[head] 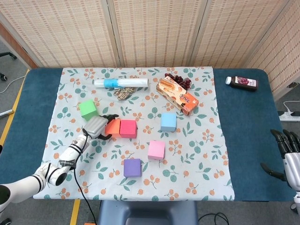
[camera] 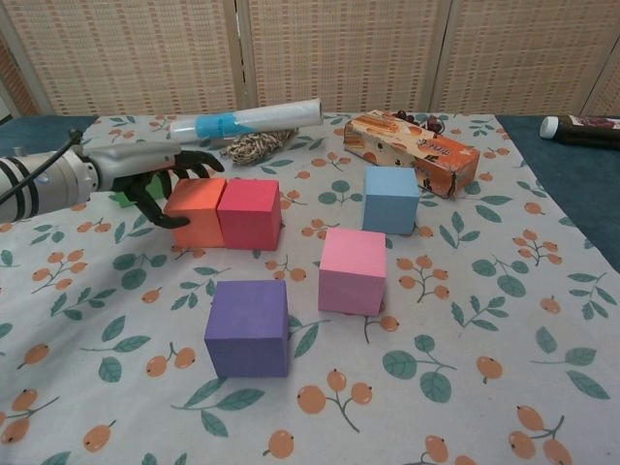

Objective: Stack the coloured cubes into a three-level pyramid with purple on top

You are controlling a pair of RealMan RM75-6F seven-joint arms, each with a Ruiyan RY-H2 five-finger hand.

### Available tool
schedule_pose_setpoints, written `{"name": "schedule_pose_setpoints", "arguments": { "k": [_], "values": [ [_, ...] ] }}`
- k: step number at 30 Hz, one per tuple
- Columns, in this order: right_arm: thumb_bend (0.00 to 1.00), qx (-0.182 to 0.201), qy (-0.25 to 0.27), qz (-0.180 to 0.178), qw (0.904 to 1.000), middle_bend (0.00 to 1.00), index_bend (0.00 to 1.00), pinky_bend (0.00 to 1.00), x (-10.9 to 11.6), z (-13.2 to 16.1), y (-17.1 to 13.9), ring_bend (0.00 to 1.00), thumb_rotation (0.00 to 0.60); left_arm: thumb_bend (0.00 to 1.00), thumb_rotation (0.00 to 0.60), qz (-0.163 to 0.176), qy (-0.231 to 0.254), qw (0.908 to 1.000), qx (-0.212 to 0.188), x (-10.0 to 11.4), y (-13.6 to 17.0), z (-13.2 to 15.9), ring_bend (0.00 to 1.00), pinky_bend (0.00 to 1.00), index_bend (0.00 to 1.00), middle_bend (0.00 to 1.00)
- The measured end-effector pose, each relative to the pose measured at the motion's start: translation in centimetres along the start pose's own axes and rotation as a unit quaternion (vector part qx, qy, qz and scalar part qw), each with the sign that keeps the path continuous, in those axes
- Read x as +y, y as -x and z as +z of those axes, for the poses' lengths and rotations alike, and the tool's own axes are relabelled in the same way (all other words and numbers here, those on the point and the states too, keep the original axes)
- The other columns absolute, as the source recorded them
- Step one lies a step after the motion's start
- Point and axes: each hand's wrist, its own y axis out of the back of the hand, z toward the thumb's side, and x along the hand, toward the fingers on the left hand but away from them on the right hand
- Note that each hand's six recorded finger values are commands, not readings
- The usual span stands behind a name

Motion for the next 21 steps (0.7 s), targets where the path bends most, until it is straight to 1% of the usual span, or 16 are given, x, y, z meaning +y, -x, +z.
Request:
{"name": "schedule_pose_setpoints", "arguments": {
  "k": [5, 11, 17, 19, 21],
  "values": [
    [0.06, 0.001, 0.000, -0.001, 1.0000, 0.09, 0.00, 0.06, 0.02, -0.01, 0.00, 0.00, 0.600, 0.34, 0.600, -0.001, -0.002, 1.0000, 0.000, 0.02, 0.16, 0.04, 0.23, 0.37, 0.06, 0.13],
    [0.06, 0.002, 0.001, -0.002, 1.0000, 0.09, 0.00, 0.06, 0.11, -0.01, -0.01, 0.00, 0.600, 0.34, 0.600, -0.004, -0.008, 1.0000, -0.004, -0.01, 0.26, 0.25, 0.23, 0.37, 0.06, 0.13],
    [0.06, 0.001, 0.002, -0.002, 1.0000, 0.09, 0.00, 0.06, 0.11, -0.09, -0.12, 0.00, 0.600, 0.34, 0.600, 0.000, -0.009, 0.9999, -0.009, 0.17, 0.29, 0.61, 0.21, 0.37, 0.06, 0.12],
    [0.06, 0.001, 0.003, -0.003, 1.0000, 0.09, 0.00, 0.06, 0.13, -0.14, -0.12, 0.00, 0.600, 0.34, 0.600, 0.003, -0.010, 0.9999, -0.010, 0.38, 0.41, 0.59, 0.20, 0.37, 0.06, 0.12],
    [0.06, 0.002, 0.004, -0.004, 1.0000, 0.09, 0.00, 0.06, 0.15, -0.12, -0.10, 0.00, 0.600, 0.35, 0.600, 0.007, -0.012, 0.9999, -0.009, 0.69, 0.60, 0.45, 0.17, 0.36, 0.06, 0.11]
  ]
}}
